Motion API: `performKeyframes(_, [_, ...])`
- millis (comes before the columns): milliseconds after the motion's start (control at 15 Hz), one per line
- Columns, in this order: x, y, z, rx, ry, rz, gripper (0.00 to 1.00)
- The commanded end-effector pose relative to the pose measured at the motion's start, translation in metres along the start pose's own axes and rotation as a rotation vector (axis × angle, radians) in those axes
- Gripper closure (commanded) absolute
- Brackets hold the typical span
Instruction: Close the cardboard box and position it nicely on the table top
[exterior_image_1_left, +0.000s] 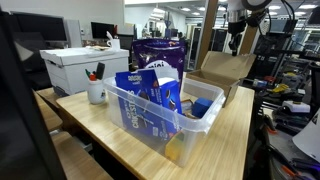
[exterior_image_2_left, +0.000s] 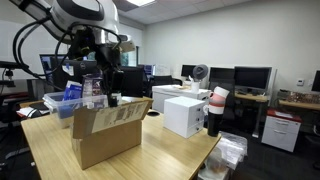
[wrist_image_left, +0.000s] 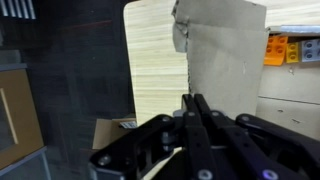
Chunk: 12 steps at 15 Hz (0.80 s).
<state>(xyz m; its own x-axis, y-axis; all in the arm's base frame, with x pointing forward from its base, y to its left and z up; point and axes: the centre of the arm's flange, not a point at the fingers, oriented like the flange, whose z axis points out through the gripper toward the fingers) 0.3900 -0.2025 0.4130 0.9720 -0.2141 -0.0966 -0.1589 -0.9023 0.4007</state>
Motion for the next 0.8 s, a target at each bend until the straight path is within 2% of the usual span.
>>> performKeyframes(0, [-0.013,-0.004,0.003,-0.149,0.033,-0.01,0.96])
performKeyframes(67, [-0.015,-0.007,0.005,-0.226,0.032,-0.03,0.96])
performKeyframes(267, [-0.027,-0.041,0.027,-0.3,0.011,-0.136,0.97])
performKeyframes(400, [-0.033,-0.059,0.035,-0.31,0.0,-0.18,0.98])
performKeyframes(533, [-0.036,-0.072,0.038,-0.311,0.003,-0.175,0.98])
performKeyframes(733, [-0.03,-0.068,0.028,-0.377,0.049,-0.128,0.95])
